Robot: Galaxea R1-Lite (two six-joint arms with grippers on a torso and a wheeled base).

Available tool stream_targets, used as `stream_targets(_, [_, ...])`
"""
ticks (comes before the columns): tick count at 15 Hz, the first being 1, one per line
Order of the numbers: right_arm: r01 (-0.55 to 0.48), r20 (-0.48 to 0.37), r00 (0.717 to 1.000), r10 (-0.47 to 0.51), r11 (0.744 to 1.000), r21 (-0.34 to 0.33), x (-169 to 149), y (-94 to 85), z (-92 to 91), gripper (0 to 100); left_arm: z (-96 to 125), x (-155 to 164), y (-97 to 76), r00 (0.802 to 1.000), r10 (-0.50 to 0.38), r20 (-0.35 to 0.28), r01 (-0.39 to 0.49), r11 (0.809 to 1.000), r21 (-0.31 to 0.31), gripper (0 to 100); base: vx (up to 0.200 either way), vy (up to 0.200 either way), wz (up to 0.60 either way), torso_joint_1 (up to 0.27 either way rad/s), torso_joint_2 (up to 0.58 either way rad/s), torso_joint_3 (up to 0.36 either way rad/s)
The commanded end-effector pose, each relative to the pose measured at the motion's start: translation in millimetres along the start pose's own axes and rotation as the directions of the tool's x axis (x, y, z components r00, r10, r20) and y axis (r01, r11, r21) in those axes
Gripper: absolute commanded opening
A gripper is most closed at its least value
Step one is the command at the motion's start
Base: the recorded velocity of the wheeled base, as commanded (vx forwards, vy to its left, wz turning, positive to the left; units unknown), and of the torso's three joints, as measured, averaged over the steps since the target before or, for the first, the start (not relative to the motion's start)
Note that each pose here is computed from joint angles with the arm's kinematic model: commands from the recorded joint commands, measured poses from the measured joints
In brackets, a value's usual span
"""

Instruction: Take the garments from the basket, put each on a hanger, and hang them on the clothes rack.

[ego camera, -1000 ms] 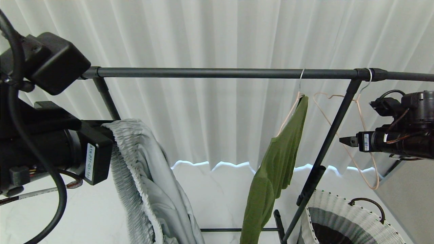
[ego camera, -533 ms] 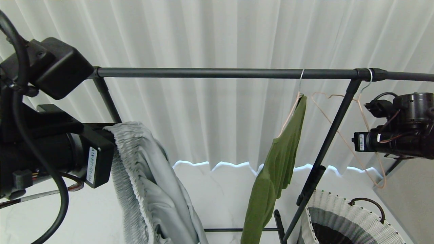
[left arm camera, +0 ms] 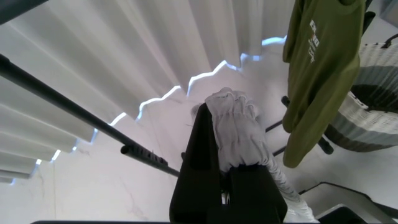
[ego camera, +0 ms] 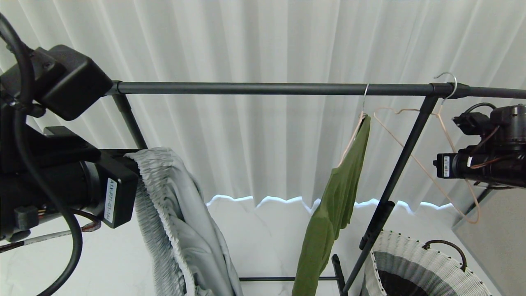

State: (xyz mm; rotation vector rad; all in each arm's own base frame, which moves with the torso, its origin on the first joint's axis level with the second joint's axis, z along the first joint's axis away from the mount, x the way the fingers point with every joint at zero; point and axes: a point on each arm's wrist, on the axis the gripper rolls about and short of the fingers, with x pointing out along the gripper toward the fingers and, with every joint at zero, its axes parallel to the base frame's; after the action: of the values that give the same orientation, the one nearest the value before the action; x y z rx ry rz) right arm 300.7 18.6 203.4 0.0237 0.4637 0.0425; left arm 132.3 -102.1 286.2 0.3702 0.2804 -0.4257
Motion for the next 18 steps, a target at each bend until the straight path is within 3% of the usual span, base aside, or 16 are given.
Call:
stream_targets(1, [-0.003, 0.066, 0.998, 0.003, 1.0, 0.0, -24.7, 0.7, 9.4, 0, 0.7, -0.5, 0.4, 1.0, 0.002, 0.008, -0.002, 1.0, -0.002, 0, 0.0, 0.0, 0.0, 0.0, 0.0, 0.0])
stream_targets(8, [0.047, 0.083, 0.995, -0.047, 0.999, -0.003, -69.2, -1.6, -7.1, 0, 0.5, 0.5, 0.4, 1.0, 0.011, 0.018, -0.011, 1.0, -0.002, 0, 0.0, 0.0, 0.0, 0.0, 0.0, 0.0])
stream_targets(13, [0.049, 0.084, 0.995, -0.048, 0.999, -0.006, -103.1, -2.6, -21.2, 0, 0.9, 0.3, 0.5, 1.0, 0.011, 0.02, -0.011, 1.0, 0.004, 0, -0.2, 0.0, 0.0, 0.004, 0.01, 0.001])
stream_targets(18, [0.05, 0.061, 0.997, -0.048, 0.998, -0.033, -114.8, -3.0, -33.7, 0, 0.4, 1.0, 0.5, 1.0, 0.012, 0.017, -0.012, 1.0, 0.006, 0, -0.2, 0.0, 0.0, -0.002, 0.0, 0.007])
